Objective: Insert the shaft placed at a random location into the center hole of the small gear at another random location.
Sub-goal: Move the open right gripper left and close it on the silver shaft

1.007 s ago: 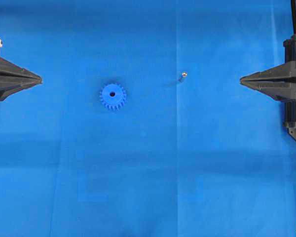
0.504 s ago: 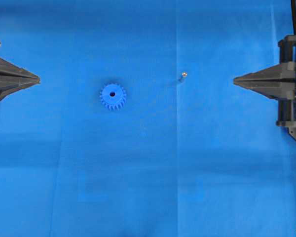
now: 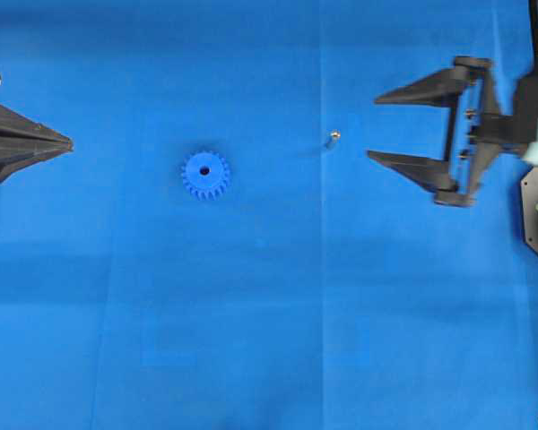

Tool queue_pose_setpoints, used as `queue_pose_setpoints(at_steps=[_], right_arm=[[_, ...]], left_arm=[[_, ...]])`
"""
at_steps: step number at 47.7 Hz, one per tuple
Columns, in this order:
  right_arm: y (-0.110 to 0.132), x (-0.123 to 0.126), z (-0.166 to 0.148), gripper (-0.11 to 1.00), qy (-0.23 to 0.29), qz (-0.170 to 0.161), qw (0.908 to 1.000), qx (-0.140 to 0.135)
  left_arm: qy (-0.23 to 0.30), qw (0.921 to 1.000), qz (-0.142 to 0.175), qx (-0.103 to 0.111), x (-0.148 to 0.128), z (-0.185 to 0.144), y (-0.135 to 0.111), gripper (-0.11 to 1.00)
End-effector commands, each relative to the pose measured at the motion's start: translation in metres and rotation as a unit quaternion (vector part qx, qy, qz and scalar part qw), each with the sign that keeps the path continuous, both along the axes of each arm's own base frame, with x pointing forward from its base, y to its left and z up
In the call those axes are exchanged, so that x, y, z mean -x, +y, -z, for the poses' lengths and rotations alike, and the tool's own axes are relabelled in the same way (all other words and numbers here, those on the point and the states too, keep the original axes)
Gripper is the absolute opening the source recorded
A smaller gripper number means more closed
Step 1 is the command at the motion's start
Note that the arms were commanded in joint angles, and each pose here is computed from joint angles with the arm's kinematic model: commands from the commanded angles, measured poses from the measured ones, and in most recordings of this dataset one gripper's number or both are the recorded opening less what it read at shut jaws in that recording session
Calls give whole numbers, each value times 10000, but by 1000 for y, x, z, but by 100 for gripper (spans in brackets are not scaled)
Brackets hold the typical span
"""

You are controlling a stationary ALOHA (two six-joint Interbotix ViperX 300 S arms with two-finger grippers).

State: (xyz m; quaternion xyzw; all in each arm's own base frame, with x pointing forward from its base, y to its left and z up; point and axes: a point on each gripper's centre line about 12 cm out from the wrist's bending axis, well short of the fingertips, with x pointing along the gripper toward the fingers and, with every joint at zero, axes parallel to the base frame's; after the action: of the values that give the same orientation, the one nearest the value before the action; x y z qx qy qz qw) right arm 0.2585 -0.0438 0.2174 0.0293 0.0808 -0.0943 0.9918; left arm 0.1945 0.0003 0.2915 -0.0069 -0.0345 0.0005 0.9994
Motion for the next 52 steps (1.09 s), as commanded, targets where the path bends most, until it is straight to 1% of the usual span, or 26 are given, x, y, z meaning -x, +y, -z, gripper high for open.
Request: queue_pose_setpoints(at_steps=[1, 2, 5, 12, 16, 24, 30, 37, 39, 42, 49, 52], right_arm=[[-6, -11, 11, 79, 61, 122, 9999, -59], [-8, -13, 14, 76, 97, 148, 9998, -79], [-12, -20, 29, 73, 260, 265, 9992, -173], [-21, -31, 61, 74, 608, 493, 9964, -324], [-25, -36, 75, 74, 712, 628, 9947, -404], [-31, -39, 100, 73, 939, 872, 9903, -530], [-33, -39, 111, 73, 1048, 971, 9881, -576], [-33, -38, 114, 71, 1078, 981, 9876, -580], [-33, -38, 113, 67, 1071, 980, 9877, -579], [-32, -39, 113, 57, 1067, 966, 9880, -562], [-31, -39, 113, 17, 1086, 900, 9887, -508], [-31, -39, 114, 5, 1110, 879, 9887, -503]], left_arm=[[-54, 10000, -6, 0, -1, -4, 0, 0], [-61, 10000, 4, -7, -1, -4, 0, 0], [-61, 10000, -6, 0, -1, -4, 0, 0], [-38, 10000, 4, -7, -1, -3, 0, 0], [-54, 10000, -4, -8, -1, -3, 0, 0], [-31, 10000, -6, 0, -1, -2, 0, 0], [-15, 10000, -21, 0, -1, -1, 1, 0], [0, 10000, -59, 0, 0, 1, 2, 0], [0, 10000, -58, -7, 0, 1, 2, 0], [15, 10000, -67, 0, -1, 2, 3, 0], [8, 10000, -73, -7, 0, 1, 3, 0], [8, 10000, -75, 0, 0, 1, 3, 0]])
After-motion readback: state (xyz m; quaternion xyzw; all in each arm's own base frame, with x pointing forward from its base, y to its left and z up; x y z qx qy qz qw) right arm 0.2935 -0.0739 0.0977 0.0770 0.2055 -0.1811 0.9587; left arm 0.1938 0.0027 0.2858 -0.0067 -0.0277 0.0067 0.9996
